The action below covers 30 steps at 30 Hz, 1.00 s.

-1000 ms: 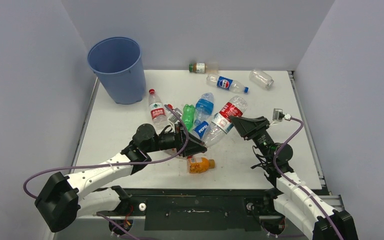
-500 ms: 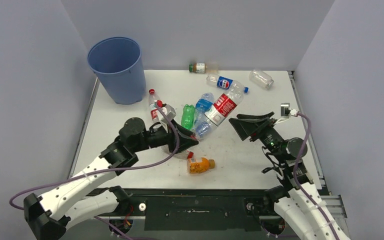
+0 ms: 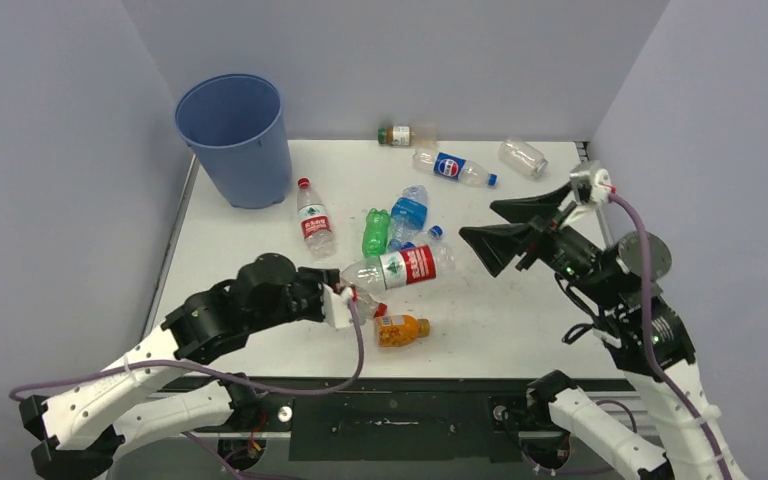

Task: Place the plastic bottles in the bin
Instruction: Pick up the plastic bottle at the center of the board.

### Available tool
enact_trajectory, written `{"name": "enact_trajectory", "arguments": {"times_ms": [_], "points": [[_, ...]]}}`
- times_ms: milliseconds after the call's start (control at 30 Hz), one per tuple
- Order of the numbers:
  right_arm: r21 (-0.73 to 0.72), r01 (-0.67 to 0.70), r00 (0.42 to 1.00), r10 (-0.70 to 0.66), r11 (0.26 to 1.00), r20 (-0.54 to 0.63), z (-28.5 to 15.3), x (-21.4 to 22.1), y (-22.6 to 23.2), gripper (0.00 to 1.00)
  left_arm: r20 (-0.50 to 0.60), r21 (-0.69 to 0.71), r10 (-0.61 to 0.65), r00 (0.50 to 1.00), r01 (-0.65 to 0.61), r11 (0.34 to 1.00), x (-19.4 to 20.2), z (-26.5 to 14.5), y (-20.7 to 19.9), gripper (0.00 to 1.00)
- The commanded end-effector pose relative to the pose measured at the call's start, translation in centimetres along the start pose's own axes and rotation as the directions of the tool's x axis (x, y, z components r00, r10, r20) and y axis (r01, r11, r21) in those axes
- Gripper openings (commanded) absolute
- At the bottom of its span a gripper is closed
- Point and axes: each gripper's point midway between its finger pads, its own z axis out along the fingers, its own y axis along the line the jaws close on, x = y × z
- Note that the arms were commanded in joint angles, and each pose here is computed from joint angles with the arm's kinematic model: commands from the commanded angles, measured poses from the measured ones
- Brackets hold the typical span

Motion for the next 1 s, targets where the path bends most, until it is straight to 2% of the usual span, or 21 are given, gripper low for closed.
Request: {"name": "enact_trajectory", "arguments": {"times_ms": [0, 133, 267, 367, 533, 667, 867, 967], "points": [[-0.031, 0.069, 0.958, -0.075, 0.997, -0.278, 2.8, 4.3, -0.9, 0.9, -0.247, 0.11, 0.483, 0.84, -0.471, 0.875, 4.1, 0.0, -0.2, 0.0], [-0.123, 0.041, 0.875, -0.095, 0.992, -0.474, 5.5, 9.3, 0.0, 0.9, -0.227, 0.069, 0.682, 0.696, -0.687, 0.724, 1.7, 0.9, 0.2, 0.0], [-0.222, 0.041, 0.816, -0.161, 0.974, -0.555, 6.1, 12.7, 2.0, 0.9, -0.241, -0.012, 0.787, 0.568, -0.813, 0.582, -0.2, 1.2, 1.7, 0.0], [-0.273, 0.029, 0.777, -0.193, 0.962, -0.599, 5.4, 15.2, 2.6, 0.9, -0.233, -0.066, 0.811, 0.536, -0.841, 0.537, -1.6, 0.9, 2.5, 0.0], [-0.302, 0.026, 0.753, -0.217, 0.953, -0.621, 3.6, 17.9, 2.8, 0.9, -0.157, -0.199, 0.819, 0.553, -0.83, 0.522, -4.4, -0.1, 2.8, 0.0], [-0.297, 0.089, 0.768, -0.255, 0.951, -0.587, 2.8, 18.1, 2.1, 0.9, -0.056, -0.25, 0.803, 0.593, -0.787, 0.564, -5.4, -0.5, 1.9, 0.0], [-0.285, 0.214, 0.804, -0.334, 0.935, -0.492, 2.3, 16.4, 1.6, 0.91, 0.089, -0.145, 0.726, 0.682, -0.713, 0.686, -5.8, -0.7, -0.5, 0.0], [-0.321, 0.218, 0.807, -0.355, 0.922, -0.472, 1.9, 16.3, 2.4, 0.91, 0.151, -0.084, 0.669, 0.728, -0.665, 0.742, -6.4, -1.1, -1.5, 0.0]]}}
